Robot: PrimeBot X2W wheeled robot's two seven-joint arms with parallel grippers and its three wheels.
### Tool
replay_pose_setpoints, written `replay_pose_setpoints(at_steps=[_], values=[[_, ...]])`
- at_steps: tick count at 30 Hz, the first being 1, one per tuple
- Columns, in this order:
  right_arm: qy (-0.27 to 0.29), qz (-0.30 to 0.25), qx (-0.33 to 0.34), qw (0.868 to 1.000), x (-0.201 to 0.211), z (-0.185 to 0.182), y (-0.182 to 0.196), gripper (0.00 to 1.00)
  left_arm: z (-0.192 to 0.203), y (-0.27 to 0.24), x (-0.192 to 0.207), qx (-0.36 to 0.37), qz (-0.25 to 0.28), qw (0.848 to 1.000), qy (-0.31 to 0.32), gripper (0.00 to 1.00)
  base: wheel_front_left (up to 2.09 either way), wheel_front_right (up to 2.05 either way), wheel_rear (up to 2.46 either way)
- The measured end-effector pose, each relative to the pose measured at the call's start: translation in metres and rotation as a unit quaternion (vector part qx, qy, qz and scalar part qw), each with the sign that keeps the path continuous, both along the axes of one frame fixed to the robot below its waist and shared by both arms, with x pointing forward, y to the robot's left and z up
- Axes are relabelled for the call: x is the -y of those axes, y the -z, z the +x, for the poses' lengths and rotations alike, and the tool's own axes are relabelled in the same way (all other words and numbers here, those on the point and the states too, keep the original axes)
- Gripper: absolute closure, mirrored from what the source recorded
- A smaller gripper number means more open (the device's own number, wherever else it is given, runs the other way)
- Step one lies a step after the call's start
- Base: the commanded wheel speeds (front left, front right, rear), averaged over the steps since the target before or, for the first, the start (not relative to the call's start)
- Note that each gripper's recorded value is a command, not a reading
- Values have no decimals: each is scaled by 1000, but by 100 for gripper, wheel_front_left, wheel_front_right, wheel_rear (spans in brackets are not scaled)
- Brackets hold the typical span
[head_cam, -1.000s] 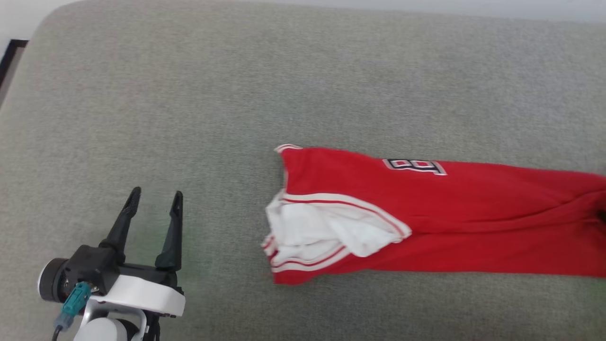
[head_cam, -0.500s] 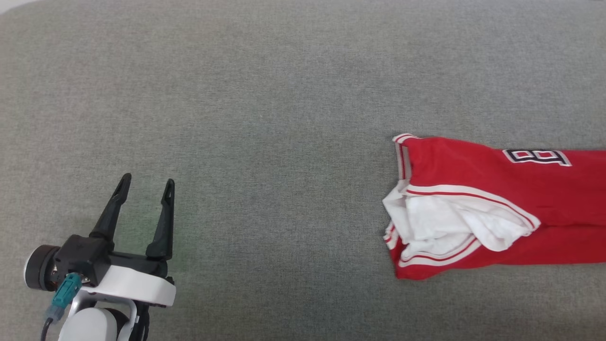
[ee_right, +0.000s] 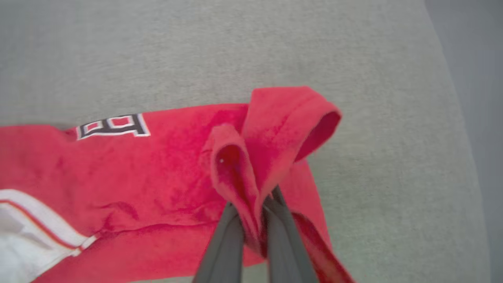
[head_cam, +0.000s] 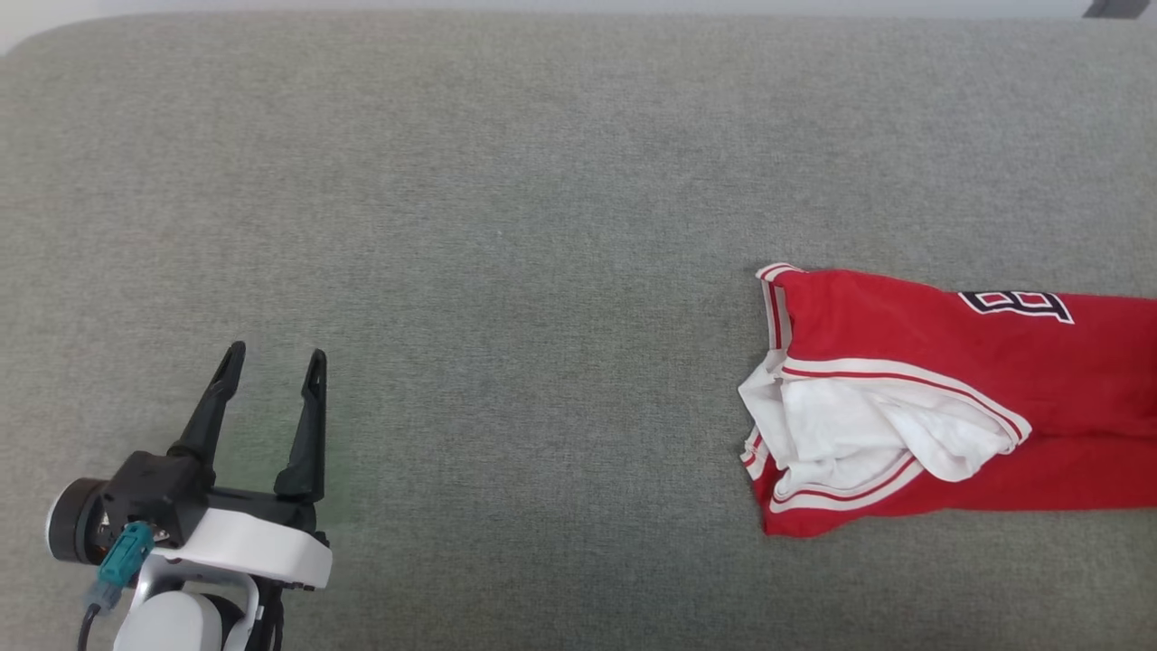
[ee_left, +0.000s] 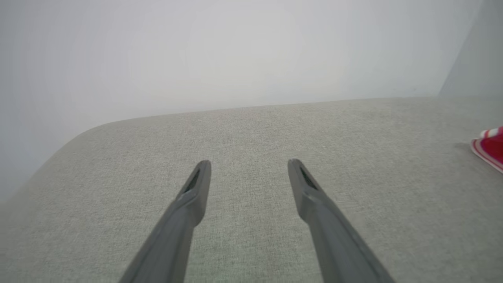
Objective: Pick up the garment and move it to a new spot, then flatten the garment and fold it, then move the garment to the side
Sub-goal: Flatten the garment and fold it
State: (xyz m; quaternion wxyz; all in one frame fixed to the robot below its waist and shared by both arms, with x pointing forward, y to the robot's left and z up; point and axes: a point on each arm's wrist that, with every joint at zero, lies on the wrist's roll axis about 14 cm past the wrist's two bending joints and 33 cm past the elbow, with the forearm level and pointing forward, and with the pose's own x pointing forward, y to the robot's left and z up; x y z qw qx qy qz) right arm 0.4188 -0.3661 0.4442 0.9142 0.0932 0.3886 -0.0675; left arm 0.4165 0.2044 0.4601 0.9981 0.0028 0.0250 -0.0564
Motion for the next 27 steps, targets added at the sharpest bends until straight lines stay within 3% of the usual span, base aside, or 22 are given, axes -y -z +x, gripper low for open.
replay_pose_setpoints(at_steps=[7,12,20,27], values=[[-142,20,11,990,-87,9,-9,100,-9,-4,-11,4,-4,1000,-23,0,0,0,0],[-252,50,10,966,-166,7,-9,100,-20,-2,-24,-4,-11,999,-50,0,0,0,0],[-358,76,16,930,-248,2,-11,100,-31,-2,-35,-6,-17,997,-71,0,0,0,0],[-409,77,6,909,-287,1,0,100,-33,1,-38,-11,-32,996,-85,0,0,0,0]])
